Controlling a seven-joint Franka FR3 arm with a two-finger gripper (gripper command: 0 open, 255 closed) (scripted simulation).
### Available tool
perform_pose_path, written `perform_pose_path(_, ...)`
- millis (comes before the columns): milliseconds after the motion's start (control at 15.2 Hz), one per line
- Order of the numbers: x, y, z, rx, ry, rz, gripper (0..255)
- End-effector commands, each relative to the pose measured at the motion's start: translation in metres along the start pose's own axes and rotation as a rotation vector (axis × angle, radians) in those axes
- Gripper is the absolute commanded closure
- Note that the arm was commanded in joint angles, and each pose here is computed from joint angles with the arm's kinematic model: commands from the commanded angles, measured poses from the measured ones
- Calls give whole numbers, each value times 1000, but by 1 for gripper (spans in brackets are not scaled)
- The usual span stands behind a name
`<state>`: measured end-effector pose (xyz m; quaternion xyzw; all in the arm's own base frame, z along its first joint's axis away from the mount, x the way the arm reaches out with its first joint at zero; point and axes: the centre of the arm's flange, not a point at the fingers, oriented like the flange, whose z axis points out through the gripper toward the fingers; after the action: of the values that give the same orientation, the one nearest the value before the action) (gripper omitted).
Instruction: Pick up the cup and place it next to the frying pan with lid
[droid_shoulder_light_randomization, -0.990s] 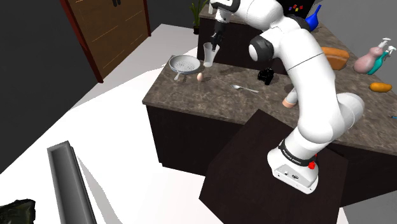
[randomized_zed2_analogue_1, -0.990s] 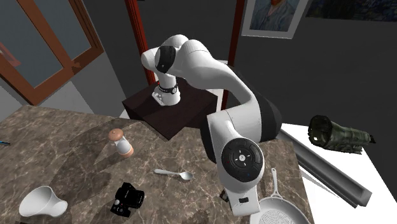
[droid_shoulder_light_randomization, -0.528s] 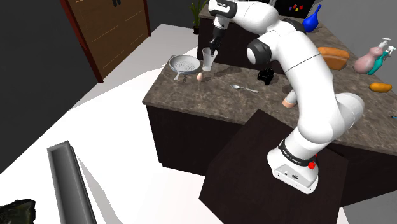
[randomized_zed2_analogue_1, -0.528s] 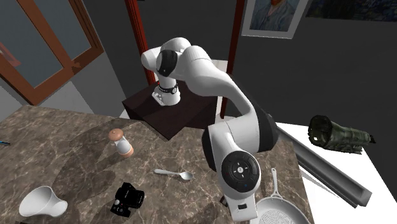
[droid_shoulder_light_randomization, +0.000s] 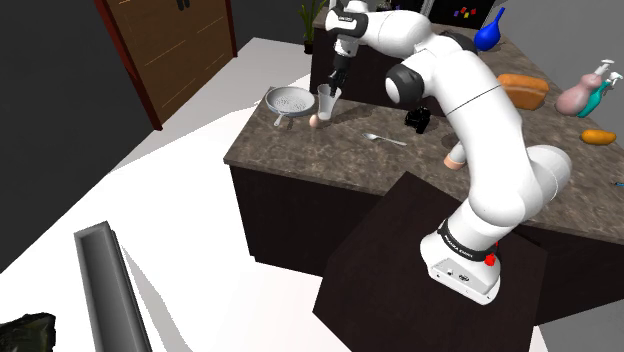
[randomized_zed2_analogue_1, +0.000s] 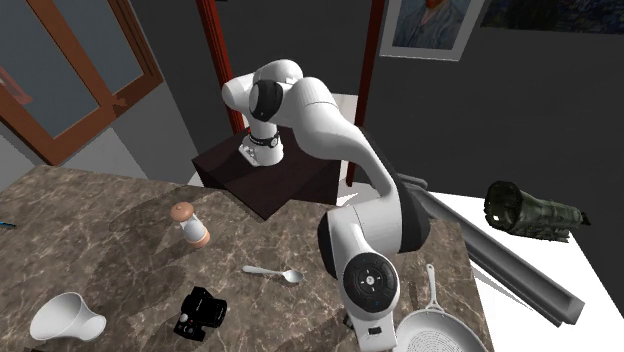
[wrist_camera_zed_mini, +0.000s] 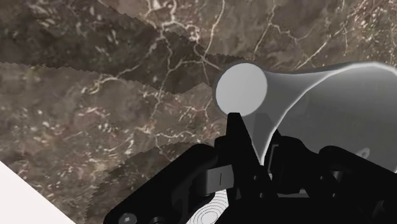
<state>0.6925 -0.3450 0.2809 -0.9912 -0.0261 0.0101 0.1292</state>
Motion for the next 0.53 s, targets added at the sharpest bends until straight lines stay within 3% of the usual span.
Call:
perform_pose_path(0,0,1,11,0,0,0,255)
perform_pose_path(462,1,5,23,0,0,0,255)
